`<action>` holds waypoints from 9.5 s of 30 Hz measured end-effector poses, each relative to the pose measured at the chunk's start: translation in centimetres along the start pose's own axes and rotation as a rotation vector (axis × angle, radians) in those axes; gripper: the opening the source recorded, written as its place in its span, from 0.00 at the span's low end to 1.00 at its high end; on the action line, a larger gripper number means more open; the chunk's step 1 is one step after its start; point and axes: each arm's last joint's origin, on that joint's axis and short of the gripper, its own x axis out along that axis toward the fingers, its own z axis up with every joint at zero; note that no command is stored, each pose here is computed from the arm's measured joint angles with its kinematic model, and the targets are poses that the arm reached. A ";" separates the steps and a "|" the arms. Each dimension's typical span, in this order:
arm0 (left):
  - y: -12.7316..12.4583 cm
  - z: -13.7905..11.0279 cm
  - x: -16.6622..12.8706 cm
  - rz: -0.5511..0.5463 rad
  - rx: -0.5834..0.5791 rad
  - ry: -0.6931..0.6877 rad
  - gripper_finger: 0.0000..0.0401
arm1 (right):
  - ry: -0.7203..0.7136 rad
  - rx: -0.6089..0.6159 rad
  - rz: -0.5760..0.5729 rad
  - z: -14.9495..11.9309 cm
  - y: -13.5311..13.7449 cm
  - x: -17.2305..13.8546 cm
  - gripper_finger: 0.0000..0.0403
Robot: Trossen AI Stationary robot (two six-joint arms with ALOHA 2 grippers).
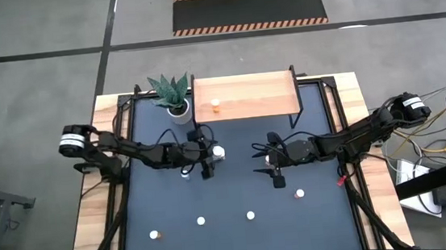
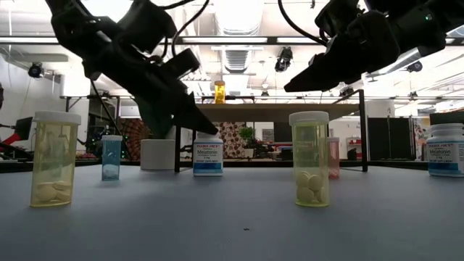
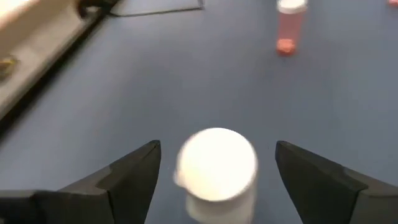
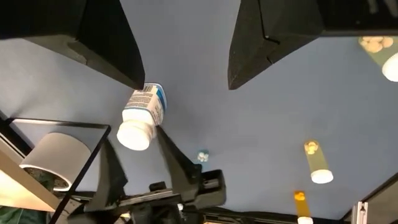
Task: Pick and place medicine bottles onto shelf by color
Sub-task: Put the left white medicine bottle on the shelf, then put the top pink medicine bottle on the shelf
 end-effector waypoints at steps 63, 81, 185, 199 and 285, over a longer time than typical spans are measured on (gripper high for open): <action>10.1 16.5 1.5 -0.020 0.125 -0.151 0.38 | -0.074 -0.014 0.188 0.8 -0.3 -4.5 0.56; 11.9 15.9 3.8 0.021 0.131 -0.113 0.43 | -0.064 0.012 0.187 0.7 -0.3 -4.4 0.56; 1.4 8.0 -12.0 -0.032 0.226 -0.594 0.53 | 0.477 -0.152 -0.250 17.3 -14.7 0.3 0.02; 1.5 7.3 -12.1 -0.032 0.235 -0.583 0.53 | 0.546 -0.099 -0.249 15.8 -18.6 1.4 0.02; 1.4 7.1 -11.9 -0.039 0.231 -0.567 0.53 | 0.668 0.117 -0.059 1.7 -0.2 -1.4 0.34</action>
